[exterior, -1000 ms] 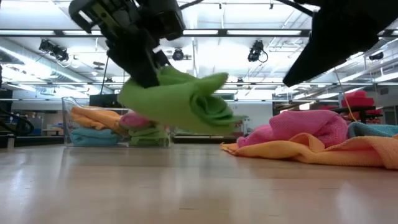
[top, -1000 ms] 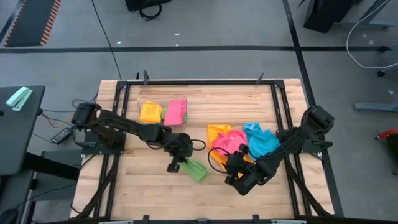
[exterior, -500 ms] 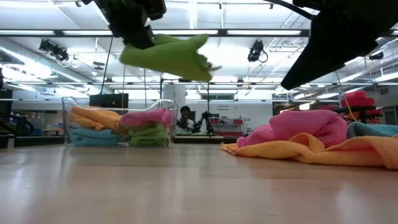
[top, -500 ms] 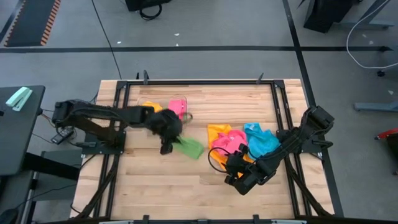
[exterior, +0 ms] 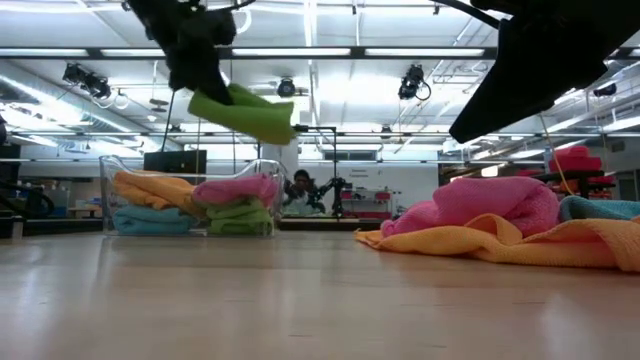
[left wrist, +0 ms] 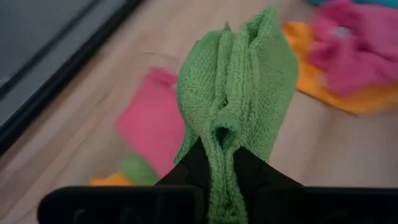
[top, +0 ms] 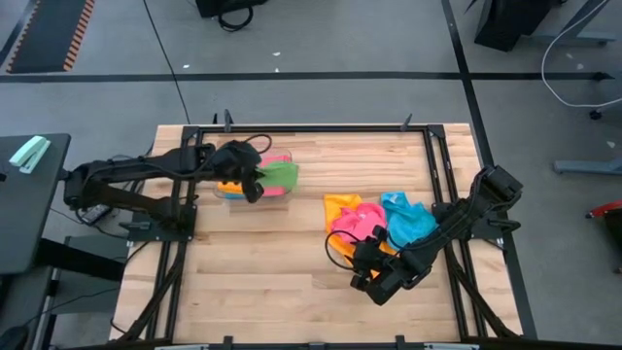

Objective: Fold microfiber towels
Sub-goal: Stack the green microfiber towel on top of the pink microfiber towel

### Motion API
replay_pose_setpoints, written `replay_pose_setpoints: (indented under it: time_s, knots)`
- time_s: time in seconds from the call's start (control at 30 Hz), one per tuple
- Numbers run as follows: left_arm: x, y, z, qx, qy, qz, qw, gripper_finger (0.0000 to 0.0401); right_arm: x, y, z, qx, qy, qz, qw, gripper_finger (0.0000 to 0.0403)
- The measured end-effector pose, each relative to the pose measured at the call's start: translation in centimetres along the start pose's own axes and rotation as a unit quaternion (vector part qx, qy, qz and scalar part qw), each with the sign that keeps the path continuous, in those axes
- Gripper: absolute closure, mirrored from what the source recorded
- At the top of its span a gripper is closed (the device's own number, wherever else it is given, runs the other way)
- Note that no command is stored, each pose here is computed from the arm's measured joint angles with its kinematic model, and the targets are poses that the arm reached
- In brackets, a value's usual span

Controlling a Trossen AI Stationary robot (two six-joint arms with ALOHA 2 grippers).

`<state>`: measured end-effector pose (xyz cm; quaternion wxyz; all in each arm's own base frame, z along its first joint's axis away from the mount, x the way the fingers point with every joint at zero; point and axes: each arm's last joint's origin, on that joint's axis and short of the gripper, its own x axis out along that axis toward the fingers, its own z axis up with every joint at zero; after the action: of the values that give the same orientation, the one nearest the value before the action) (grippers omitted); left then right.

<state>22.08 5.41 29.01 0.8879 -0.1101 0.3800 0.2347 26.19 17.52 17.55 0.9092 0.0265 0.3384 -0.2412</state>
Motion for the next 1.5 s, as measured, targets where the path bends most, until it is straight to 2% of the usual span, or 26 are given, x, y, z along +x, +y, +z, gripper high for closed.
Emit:
replay_pose_setpoints:
  time_s: [0.13, 0.3, 0.53, 0.77, 0.9, 1.03, 1.2, 1.3, 1.5]
  knots:
    - [0.6, 0.5, -1.2, -0.068, -0.017, 0.073, 0.995, 0.0368, 0.0, 0.1, 0.0, 0.003, -0.002, 0.003, 1.000, 0.0207]
    - [1.6, 0.2, -2.5, -0.181, -0.069, 0.129, 0.973, 0.0364, 0.2, 0.0, 0.1, -0.016, -0.001, 0.000, 1.000, 0.0207]
    - [4.4, -0.7, -5.1, -0.297, -0.139, 0.096, 0.940, 0.0362, 0.5, -0.3, 0.4, -0.075, 0.002, -0.005, 0.997, 0.0207]
    - [5.6, -1.4, -8.1, -0.404, -0.203, 0.088, 0.888, 0.0357, 1.2, -0.8, 0.8, -0.132, 0.006, -0.017, 0.991, 0.0207]
    - [5.6, -2.4, -8.7, -0.432, -0.240, 0.090, 0.865, 0.0359, 1.5, -1.0, 1.1, -0.148, 0.013, -0.018, 0.989, 0.0207]
    - [5.3, -3.5, -8.9, -0.460, -0.295, 0.100, 0.831, 0.0364, 1.8, -1.1, 1.2, -0.161, 0.020, -0.012, 0.987, 0.0207]
    - [6.3, -4.2, -9.5, -0.500, -0.306, 0.100, 0.804, 0.0356, 1.8, -1.1, 1.3, -0.168, 0.018, -0.008, 0.986, 0.0207]
    - [7.1, -4.7, -9.8, -0.495, -0.305, 0.103, 0.807, 0.0357, 1.8, -0.9, 1.4, -0.169, 0.012, -0.003, 0.986, 0.0207]
    - [6.8, -5.4, -8.7, -0.407, -0.318, 0.155, 0.842, 0.0366, 1.7, -0.8, 1.4, -0.161, 0.014, 0.003, 0.987, 0.0207]
